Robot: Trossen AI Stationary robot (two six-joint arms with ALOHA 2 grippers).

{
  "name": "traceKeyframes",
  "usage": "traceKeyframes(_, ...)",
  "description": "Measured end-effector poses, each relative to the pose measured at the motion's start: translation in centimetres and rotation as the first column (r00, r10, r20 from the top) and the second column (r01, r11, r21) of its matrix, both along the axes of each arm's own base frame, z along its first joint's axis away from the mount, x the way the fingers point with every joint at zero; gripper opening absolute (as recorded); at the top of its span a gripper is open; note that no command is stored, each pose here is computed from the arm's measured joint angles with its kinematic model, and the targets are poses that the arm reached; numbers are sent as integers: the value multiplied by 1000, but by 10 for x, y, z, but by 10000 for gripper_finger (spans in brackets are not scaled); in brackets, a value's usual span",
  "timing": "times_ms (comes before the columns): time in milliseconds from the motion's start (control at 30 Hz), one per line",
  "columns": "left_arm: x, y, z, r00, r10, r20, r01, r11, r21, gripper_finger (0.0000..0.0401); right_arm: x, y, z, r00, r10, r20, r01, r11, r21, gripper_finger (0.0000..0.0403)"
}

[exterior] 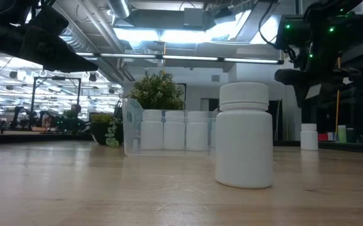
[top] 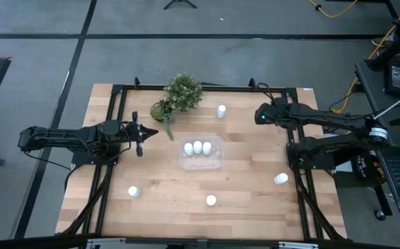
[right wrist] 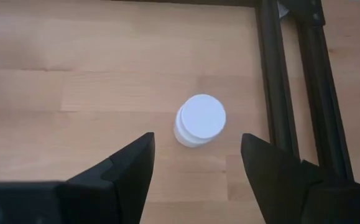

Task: Pick and place pill bottles into a basket
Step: Put the pill bottle into the bin

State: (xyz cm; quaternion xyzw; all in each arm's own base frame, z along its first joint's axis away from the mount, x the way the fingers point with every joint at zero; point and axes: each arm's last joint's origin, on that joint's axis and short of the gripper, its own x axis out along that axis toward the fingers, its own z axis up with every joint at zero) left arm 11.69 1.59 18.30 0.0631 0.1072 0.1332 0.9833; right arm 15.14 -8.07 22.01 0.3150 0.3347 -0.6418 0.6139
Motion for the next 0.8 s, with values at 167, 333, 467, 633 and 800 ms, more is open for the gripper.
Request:
traceKeyframes(167,0,0,0,1000,0,0,0,1000,0,6,0,-3,0,1000,-15,13,15,1000,4,240)
traceKeyframes(333,0,0,0,1000,0,0,0,1000,0,11,0,-3,-10,1000,5,17,-5,1000,1,240)
traceKeyframes(467,0,0,0,1000,0,0,0,1000,0,17,-4,-2,-20,1000,0,0,0,1000,6,240)
traceKeyframes(633,0,0,0,1000,0,0,0,1000,0,26,-7,-8,-28,999,-33,10,33,999,-2,240)
traceKeyframes(800,0,0,0,1000,0,1,0,1000,0,33,-7,-15,-40,999,-8,51,10,999,-40,240)
